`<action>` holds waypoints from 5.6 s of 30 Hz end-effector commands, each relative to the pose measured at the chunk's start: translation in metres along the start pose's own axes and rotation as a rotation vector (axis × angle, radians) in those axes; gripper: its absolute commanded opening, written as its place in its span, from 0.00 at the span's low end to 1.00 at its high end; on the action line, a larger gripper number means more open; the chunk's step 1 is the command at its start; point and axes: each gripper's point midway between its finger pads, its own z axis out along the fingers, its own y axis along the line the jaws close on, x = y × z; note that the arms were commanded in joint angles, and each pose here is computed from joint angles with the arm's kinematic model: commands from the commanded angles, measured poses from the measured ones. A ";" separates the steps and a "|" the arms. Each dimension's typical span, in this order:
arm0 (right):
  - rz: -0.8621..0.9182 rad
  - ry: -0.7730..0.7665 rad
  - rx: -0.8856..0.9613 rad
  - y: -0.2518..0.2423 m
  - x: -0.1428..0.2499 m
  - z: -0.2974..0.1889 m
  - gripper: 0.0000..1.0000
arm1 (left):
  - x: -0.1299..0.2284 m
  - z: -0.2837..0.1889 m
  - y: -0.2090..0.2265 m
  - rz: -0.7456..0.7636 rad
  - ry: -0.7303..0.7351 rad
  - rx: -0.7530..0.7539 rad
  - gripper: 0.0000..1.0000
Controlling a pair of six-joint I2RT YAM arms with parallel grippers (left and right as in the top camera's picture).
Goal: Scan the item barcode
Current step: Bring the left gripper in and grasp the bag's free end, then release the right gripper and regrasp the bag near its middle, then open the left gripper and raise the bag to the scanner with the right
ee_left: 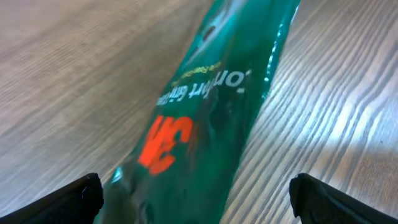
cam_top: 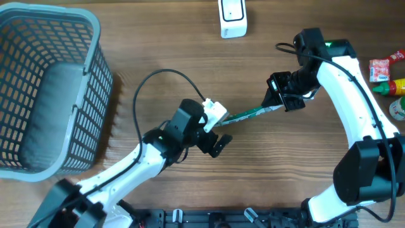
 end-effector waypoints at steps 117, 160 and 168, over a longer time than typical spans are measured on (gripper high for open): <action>0.451 0.547 0.134 -0.010 0.032 -0.004 0.04 | -0.045 -0.175 -0.006 -0.390 -0.398 -0.163 1.00; -1.142 -0.006 -1.120 0.273 -0.015 0.014 0.04 | -0.009 -0.188 0.038 -0.365 -0.340 -0.577 1.00; -1.062 -0.076 -1.121 0.299 -0.041 0.029 0.05 | -0.009 -0.190 0.040 -0.366 -0.343 -0.588 1.00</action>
